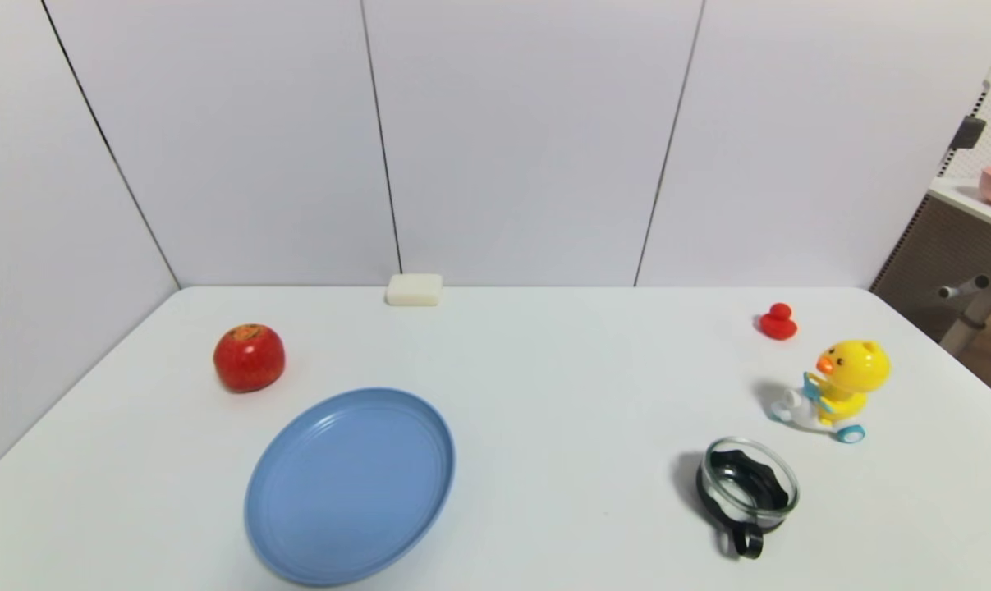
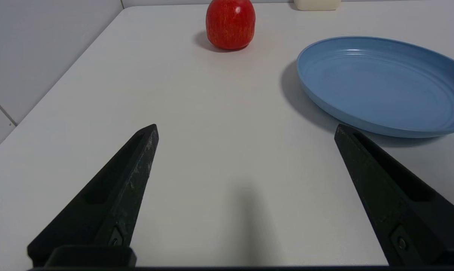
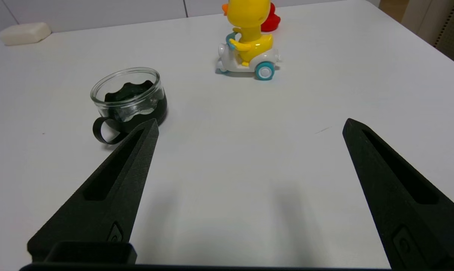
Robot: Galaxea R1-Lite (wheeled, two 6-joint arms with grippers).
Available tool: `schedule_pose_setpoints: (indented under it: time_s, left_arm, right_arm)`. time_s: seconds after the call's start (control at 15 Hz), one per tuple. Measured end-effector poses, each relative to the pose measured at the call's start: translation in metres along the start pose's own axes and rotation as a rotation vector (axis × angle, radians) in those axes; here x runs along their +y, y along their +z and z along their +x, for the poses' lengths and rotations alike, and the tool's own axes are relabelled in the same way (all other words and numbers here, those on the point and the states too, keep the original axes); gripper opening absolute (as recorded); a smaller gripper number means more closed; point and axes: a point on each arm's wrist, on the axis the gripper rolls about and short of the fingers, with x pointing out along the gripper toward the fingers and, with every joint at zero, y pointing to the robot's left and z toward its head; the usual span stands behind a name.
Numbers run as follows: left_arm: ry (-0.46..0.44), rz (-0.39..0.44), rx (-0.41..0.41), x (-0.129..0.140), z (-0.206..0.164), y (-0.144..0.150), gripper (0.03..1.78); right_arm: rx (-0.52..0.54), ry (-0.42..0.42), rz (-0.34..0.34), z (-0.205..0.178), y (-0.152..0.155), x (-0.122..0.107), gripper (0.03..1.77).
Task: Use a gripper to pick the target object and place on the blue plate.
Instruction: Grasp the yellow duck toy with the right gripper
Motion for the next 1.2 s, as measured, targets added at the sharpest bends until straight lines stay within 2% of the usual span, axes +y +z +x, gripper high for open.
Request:
schedule_pose_setpoints:
  time_s: [0.27, 0.53, 0.73, 1.0, 1.2]
  left_arm:
    - [0.0, 0.0, 0.0, 0.0, 0.0, 0.0, 1.69]
    - [0.0, 0.0, 0.0, 0.0, 0.0, 0.0, 1.69]
    - [0.0, 0.0, 0.0, 0.0, 0.0, 0.0, 1.69]
    - [0.0, 0.0, 0.0, 0.0, 0.0, 0.0, 1.69]
    - [0.0, 0.0, 0.0, 0.0, 0.0, 0.0, 1.69]
  right_arm:
    - [-0.005, 0.003, -0.013, 0.001, 0.004, 0.0, 1.69]
    - [0.002, 0.0, -0.017, 0.018, 0.04, 0.004, 1.69]
    - [0.062, -0.008, -0.016, 0.048, 0.07, 0.008, 1.69]
    - [0.17, -0.017, -0.016, 0.106, 0.109, 0.012, 1.69]
    - [0.235, -0.014, -0.018, 0.157, 0.121, 0.016, 1.69]
